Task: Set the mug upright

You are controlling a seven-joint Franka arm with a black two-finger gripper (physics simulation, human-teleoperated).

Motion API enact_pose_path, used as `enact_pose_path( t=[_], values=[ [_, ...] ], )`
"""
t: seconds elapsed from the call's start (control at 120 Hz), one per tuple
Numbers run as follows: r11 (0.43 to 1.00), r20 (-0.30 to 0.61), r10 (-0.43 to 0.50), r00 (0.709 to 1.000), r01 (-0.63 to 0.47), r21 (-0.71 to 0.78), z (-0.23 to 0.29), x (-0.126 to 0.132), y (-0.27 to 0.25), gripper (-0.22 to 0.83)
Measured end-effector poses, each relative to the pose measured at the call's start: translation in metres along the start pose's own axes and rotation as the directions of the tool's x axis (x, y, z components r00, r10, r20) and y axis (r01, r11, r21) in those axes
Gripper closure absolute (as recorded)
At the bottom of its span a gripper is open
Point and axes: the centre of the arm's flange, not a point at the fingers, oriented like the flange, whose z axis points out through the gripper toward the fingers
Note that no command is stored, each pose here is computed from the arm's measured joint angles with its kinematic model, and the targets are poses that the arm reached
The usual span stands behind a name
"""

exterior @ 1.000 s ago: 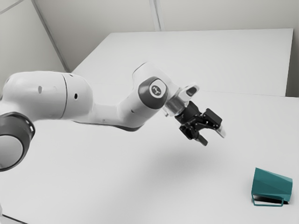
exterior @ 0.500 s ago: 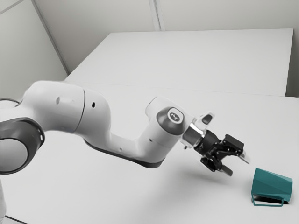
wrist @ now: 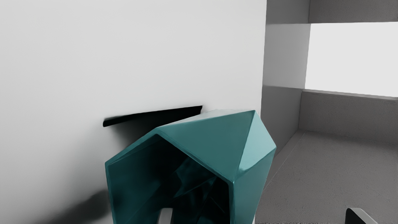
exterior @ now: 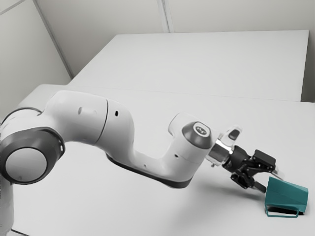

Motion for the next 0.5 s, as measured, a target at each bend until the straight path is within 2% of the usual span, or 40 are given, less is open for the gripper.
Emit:
enact_pose_path(
  t=[0.292,0.5],
  values=[
    [0.999,0.003,0.031,1.000,-0.031,-0.031,0.017,-0.001,0.004,0.02],
    [0.998,-0.004,0.055,0.998,-0.055,-0.037,0.017,0.000,0.005,0.50]
  ],
)
